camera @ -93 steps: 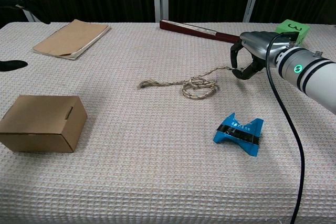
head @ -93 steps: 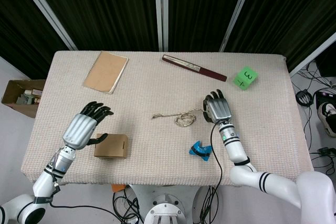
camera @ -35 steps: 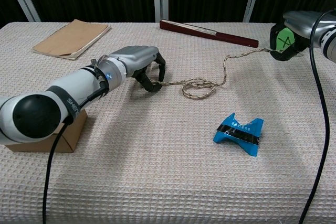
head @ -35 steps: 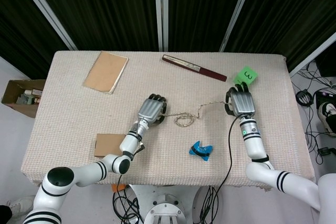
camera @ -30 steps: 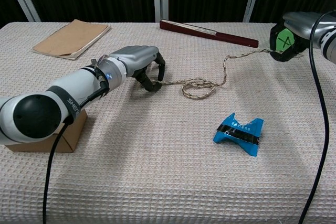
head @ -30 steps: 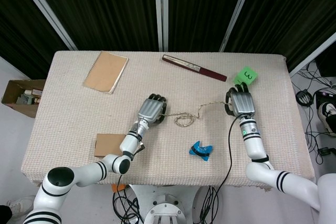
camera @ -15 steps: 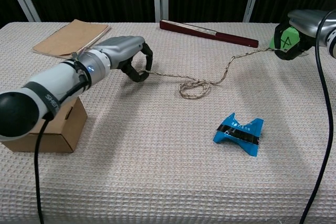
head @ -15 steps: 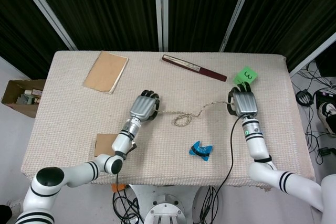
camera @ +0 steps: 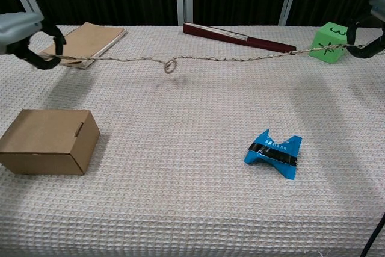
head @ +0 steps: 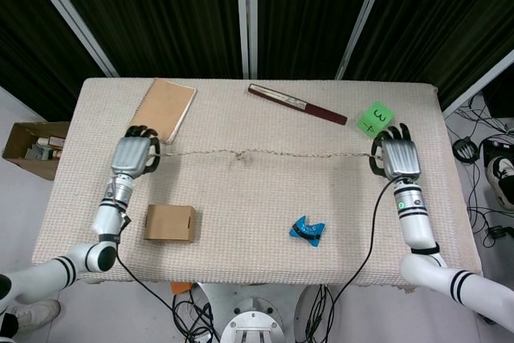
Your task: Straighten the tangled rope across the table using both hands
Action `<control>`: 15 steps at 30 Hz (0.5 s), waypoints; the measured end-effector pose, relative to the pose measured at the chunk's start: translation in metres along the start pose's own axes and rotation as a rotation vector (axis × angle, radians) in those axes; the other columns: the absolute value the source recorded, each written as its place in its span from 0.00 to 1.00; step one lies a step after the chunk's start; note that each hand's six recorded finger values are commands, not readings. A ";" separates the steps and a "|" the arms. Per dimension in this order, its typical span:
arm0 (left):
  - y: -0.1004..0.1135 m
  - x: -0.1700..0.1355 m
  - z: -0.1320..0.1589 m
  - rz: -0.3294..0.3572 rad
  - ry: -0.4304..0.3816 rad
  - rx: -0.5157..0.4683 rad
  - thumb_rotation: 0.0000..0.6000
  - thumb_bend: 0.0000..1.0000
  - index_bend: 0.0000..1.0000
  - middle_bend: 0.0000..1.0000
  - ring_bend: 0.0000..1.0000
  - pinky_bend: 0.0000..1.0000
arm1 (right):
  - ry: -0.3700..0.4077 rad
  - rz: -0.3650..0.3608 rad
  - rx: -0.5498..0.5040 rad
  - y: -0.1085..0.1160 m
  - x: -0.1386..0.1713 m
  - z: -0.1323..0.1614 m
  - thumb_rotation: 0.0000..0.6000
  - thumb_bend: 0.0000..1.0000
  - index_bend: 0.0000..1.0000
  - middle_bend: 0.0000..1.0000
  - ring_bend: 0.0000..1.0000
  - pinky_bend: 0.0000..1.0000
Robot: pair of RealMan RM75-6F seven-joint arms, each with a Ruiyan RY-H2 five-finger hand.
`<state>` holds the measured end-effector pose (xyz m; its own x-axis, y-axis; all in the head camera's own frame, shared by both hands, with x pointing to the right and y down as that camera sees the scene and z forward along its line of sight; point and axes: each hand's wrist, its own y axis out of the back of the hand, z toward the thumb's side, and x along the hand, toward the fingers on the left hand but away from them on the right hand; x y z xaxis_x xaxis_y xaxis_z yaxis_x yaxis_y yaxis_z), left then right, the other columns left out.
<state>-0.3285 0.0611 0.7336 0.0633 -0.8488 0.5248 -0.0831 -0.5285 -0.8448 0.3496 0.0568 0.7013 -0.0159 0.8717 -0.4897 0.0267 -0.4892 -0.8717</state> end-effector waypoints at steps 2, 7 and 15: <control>0.003 -0.004 -0.020 0.002 0.041 -0.011 1.00 0.57 0.64 0.26 0.13 0.13 | -0.011 0.003 0.008 -0.003 0.001 -0.006 1.00 0.51 0.66 0.33 0.11 0.08; 0.003 -0.007 -0.048 -0.007 0.098 -0.011 1.00 0.57 0.64 0.26 0.13 0.13 | -0.027 0.024 0.036 -0.015 0.004 -0.016 1.00 0.51 0.66 0.33 0.11 0.08; -0.008 -0.009 -0.076 -0.038 0.161 -0.017 1.00 0.57 0.64 0.26 0.13 0.13 | -0.062 0.046 0.077 -0.034 0.005 -0.031 1.00 0.51 0.67 0.33 0.11 0.08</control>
<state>-0.4045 0.0721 0.7431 -0.0933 -0.8184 0.5670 -0.1004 -0.5589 -0.8231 0.3796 0.0791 0.7287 -0.0783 0.8462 -0.5271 -0.0484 -0.5313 -0.8458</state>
